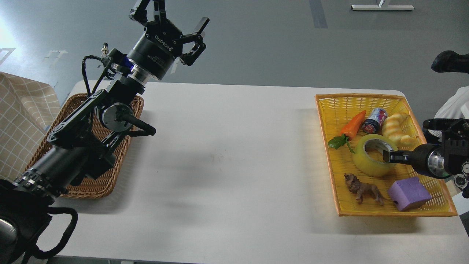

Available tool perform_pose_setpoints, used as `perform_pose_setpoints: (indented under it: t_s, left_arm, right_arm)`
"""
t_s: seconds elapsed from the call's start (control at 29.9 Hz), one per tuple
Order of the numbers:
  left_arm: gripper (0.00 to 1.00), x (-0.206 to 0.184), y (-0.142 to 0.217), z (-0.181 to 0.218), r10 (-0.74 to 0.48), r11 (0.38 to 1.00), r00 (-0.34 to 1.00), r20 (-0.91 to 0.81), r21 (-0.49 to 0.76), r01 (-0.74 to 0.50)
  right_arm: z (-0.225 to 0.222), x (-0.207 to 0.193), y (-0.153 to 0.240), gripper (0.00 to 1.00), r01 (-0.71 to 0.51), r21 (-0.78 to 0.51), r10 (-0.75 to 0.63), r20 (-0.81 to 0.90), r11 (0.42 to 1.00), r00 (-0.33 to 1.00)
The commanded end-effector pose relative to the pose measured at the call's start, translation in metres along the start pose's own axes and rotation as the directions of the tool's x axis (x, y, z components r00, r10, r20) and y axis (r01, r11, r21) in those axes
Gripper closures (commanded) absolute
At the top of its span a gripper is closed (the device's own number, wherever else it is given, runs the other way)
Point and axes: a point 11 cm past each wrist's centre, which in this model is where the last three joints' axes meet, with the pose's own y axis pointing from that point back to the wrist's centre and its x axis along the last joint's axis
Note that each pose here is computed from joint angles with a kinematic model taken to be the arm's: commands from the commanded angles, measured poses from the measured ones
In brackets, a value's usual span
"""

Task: Place and transfer tape with both arms
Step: 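Hook the tape roll's hole with the right gripper and lift it, then carry the tape roll to the table center and set it down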

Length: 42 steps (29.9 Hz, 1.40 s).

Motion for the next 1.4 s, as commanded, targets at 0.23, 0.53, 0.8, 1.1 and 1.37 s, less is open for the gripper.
perform_pose_setpoints:
  t_s: [0.23, 0.53, 0.8, 1.1, 1.37]
  left_arm:
    - [0.02, 0.000, 0.000, -0.001, 0.000, 1.000, 1.000, -0.001, 0.001, 0.000]
    - [0.02, -0.002, -0.001, -0.002, -0.002, 1.000, 1.000, -0.007, -0.001, 0.002]
    - [0.02, -0.002, -0.001, -0.003, -0.003, 1.000, 1.000, -0.007, 0.001, 0.003]
    - [0.02, -0.003, -0.002, -0.004, -0.005, 1.000, 1.000, -0.011, 0.000, 0.005]
    - [0.02, -0.004, -0.002, -0.004, -0.006, 1.000, 1.000, -0.012, -0.001, 0.006]
  right_arm:
    - [-0.001, 0.021, 0.004, 1.00, -0.035, -0.001, 0.035, 0.007, 0.999, 0.999]
    - [-0.017, 0.073, 0.048, 1.00, -0.178, 0.092, 0.177, 0.020, 0.980, 0.984]
    - [-0.045, 0.114, 0.081, 1.00, -0.276, 0.182, 0.279, 0.010, 0.944, 0.960]
    - [-0.088, 0.151, 0.089, 1.00, -0.340, 0.271, 0.352, 0.003, 0.901, 0.936]
    - [-0.158, 0.140, 0.061, 1.00, -0.263, 0.390, 0.301, -0.040, 0.883, 0.953]
